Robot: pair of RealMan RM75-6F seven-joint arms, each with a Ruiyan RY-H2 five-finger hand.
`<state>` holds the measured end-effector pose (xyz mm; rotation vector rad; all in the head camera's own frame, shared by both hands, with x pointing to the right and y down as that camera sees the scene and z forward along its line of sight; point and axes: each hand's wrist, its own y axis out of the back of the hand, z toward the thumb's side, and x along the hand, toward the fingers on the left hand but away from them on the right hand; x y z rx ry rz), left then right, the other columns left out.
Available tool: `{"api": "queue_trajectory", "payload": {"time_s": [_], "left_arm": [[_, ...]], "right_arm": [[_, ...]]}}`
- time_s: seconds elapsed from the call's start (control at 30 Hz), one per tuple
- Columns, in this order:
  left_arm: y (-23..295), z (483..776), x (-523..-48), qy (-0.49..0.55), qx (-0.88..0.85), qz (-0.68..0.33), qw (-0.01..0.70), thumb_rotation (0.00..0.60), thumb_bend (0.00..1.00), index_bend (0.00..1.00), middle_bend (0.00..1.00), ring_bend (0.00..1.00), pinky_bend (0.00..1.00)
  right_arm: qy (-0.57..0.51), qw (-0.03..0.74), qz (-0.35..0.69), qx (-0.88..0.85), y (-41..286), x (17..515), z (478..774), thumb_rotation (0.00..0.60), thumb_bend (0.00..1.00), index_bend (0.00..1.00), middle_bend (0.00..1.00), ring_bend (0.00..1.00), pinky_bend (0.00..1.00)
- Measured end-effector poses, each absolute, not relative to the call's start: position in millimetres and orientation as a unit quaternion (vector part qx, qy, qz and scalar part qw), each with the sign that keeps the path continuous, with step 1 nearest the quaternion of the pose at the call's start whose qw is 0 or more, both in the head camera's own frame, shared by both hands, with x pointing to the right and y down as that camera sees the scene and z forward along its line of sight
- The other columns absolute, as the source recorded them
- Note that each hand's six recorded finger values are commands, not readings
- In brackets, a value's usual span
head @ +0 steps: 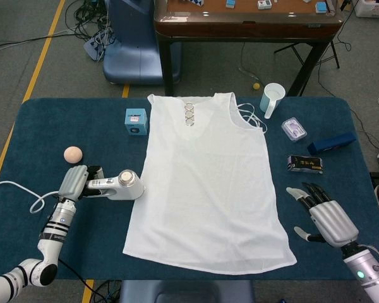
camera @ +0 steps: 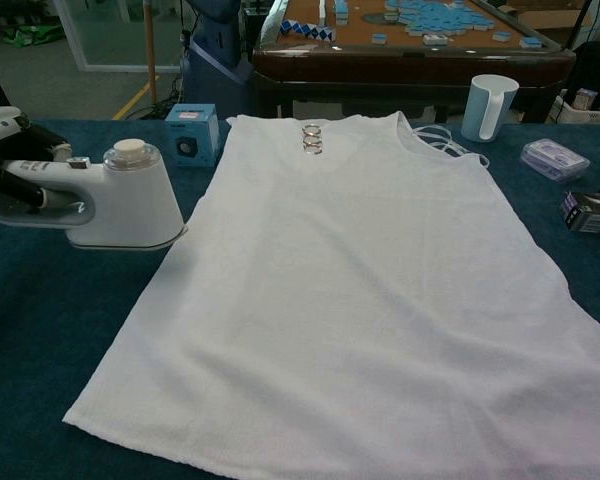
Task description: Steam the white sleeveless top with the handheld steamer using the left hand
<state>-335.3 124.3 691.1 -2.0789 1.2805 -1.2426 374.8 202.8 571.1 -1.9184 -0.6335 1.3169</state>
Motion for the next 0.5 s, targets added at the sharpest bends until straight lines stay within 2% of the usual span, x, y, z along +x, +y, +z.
{"api": "queue_trajectory", "payload": {"time_s": [0.17,0.33,0.4,0.5], "left_arm": [[125.8,688.5,-305.9,0.446,-0.764,-0.419,0.206,0.6,0.25,0.89,0.8,0.68,0.64],[126.8,687.2,-279.3,0.431,-0.779,-0.4,0.218,0.6,0.25,0.89,0.8,0.68,0.64],[127.3,687.5,-268.1,0.424,-0.785,-0.392,0.224,0.6,0.25,0.89,0.8,0.68,0.64],[127.6,689.4,-254.6,0.414,-0.792,-0.385,0.23,0.6,0.25,0.89,0.8,0.68,0.64]], "right_arm": [[-0.202,0.342,0.494,-0.773,207.5,350.6,593.2,0.6,0.67,0.0,0.15,0.03,0.05],[-0.16,0.328,0.477,-0.8,214.6,325.0,616.1,0.6,0.93,0.0,0.13,0.03,0.05],[-0.144,0.32,0.47,-0.81,217.5,314.2,626.6,0.6,0.99,0.0,0.13,0.03,0.05],[-0.131,0.316,0.463,-0.818,219.9,303.8,637.7,0.6,1.0,0.0,0.13,0.03,0.05]]}}
